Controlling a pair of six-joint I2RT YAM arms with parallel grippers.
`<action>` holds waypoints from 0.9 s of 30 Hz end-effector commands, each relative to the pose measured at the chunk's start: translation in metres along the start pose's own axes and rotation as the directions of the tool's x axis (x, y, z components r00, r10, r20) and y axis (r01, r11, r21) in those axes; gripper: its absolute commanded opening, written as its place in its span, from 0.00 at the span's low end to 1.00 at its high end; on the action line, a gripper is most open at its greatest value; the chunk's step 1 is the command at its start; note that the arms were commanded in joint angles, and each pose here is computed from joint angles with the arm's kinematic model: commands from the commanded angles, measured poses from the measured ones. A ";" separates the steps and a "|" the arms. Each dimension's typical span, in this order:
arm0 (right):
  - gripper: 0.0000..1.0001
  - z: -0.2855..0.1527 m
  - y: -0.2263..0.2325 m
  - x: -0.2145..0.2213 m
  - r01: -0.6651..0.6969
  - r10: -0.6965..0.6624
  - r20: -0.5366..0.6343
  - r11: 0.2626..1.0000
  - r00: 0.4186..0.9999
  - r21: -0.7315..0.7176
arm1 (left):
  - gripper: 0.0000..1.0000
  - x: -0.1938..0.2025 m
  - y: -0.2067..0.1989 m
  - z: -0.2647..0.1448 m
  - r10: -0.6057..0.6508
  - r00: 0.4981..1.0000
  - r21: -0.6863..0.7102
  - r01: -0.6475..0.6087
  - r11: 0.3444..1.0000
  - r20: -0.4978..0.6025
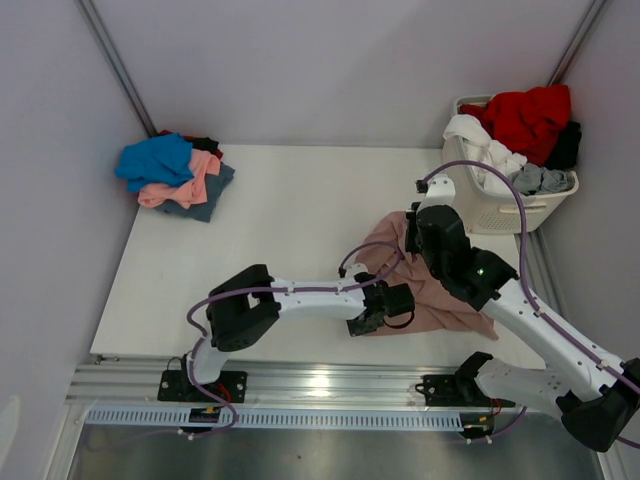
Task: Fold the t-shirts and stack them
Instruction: Flatten out the tshirt
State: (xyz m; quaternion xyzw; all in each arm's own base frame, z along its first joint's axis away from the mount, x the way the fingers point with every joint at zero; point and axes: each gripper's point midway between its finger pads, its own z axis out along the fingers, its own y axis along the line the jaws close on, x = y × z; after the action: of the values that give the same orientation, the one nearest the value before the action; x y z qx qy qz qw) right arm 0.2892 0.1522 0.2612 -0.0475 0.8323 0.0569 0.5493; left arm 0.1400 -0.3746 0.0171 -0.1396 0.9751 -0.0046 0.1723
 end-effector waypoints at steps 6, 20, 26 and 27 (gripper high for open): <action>0.00 0.002 -0.025 -0.018 -0.025 0.016 0.065 0.990 0.998 0.140 | 0.03 -0.051 0.100 -0.054 0.106 0.984 -0.115 -0.090 0.989 0.142; 0.00 -0.002 -0.067 -0.061 -0.126 0.071 0.193 0.948 0.979 0.292 | 0.06 -0.156 0.267 -0.158 -0.136 0.906 -0.093 0.188 0.978 0.400; 0.00 -0.029 -0.101 -0.116 -0.188 0.066 0.332 0.917 0.941 0.353 | 0.05 -0.232 0.290 -0.237 -0.128 0.759 0.087 0.094 0.992 0.639; 0.00 -0.036 -0.103 -0.130 -0.204 0.069 0.363 0.915 0.929 0.348 | 0.05 -0.244 0.291 -0.257 -0.152 0.720 0.126 0.091 0.988 0.677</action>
State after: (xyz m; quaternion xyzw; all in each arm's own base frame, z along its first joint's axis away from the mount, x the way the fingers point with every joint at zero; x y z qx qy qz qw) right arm 0.3233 0.0684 0.3202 0.0817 0.7815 -0.0642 0.6152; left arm 0.1902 -0.0746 0.2717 -0.2474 0.8604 -0.0482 0.4430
